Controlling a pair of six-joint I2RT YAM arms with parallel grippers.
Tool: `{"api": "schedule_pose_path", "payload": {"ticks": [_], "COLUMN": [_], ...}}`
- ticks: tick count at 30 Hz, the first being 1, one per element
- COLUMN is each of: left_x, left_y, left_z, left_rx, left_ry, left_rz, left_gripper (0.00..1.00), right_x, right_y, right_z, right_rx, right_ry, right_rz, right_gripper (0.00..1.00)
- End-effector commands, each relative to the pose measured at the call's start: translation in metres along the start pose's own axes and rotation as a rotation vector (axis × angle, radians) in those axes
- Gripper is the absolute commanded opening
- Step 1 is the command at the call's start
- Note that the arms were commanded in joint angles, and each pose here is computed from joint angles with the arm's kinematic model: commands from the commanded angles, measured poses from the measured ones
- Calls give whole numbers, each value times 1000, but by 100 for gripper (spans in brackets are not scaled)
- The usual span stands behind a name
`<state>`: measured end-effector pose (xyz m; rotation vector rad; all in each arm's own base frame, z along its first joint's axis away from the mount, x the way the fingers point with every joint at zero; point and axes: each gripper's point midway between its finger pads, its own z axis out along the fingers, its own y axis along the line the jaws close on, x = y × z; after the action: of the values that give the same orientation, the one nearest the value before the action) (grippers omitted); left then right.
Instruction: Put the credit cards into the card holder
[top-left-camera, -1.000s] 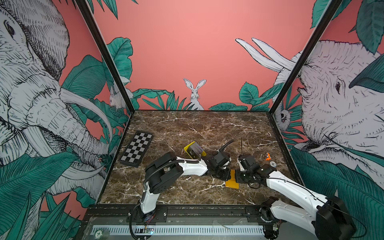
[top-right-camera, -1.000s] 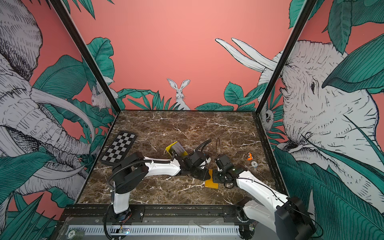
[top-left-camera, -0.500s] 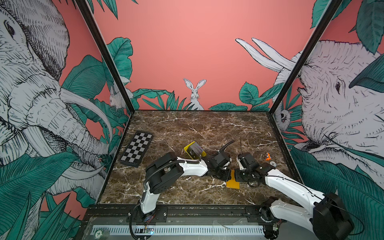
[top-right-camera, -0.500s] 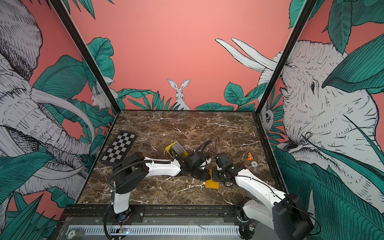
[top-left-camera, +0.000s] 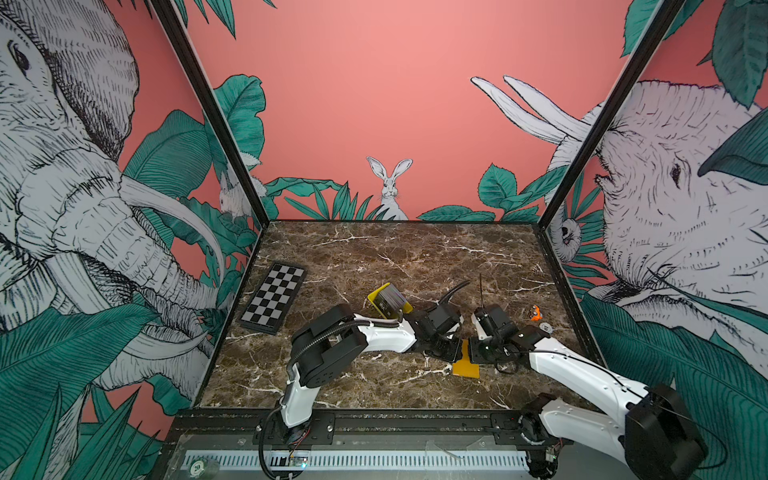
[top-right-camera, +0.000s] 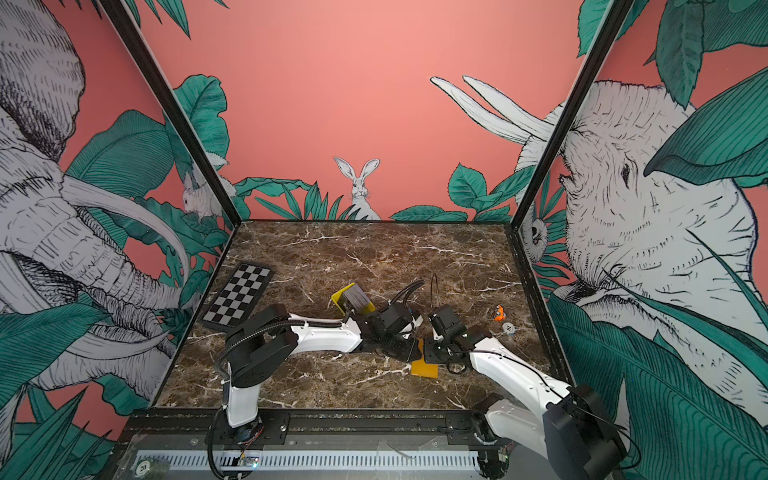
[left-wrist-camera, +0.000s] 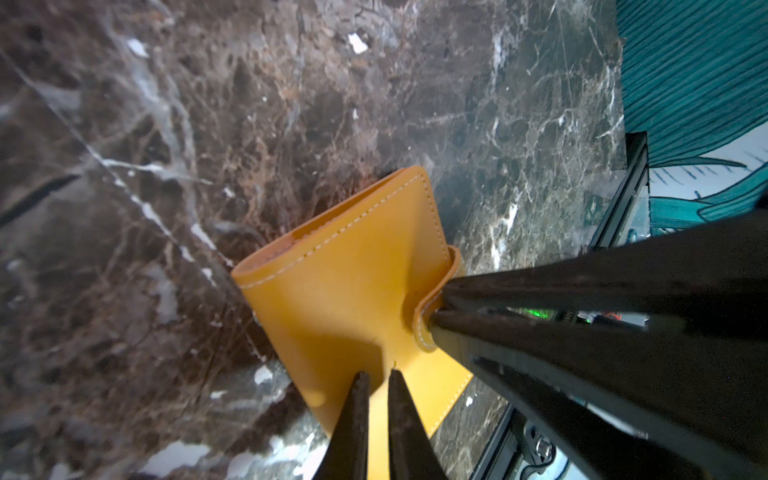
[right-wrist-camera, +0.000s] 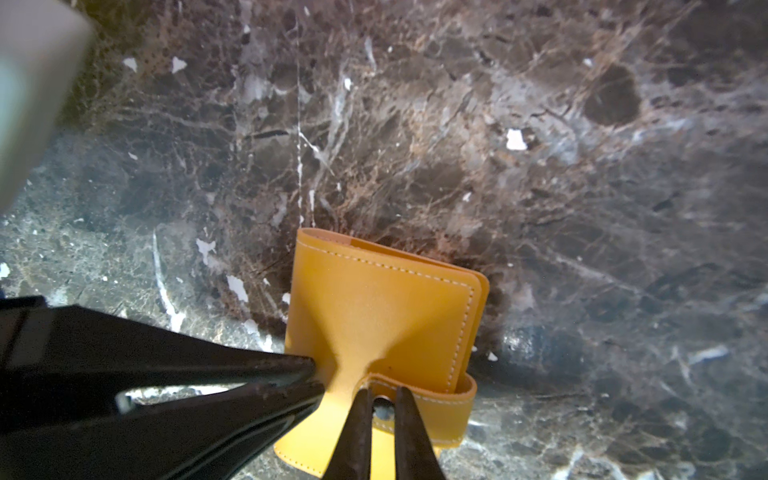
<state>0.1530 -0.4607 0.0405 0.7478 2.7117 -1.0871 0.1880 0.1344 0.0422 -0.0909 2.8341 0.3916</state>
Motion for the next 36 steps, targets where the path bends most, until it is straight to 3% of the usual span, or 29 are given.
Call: {"api": "schedule_pose_path", "payload": {"ticks": [1,36], "left_x": [13,14], "left_y": [9,10], "left_z": [7,9], "left_rx": [-27,-20], "left_ry": [36,35], "left_rz": [-14,-19], "left_gripper": [13,13], "right_x": [-1,15], "right_y": [0,-10], "right_z": [2,7], "right_rx": [-4,47], "right_ry": [1,87], "right_rz": [-5,-21], "right_gripper": [13,11]}}
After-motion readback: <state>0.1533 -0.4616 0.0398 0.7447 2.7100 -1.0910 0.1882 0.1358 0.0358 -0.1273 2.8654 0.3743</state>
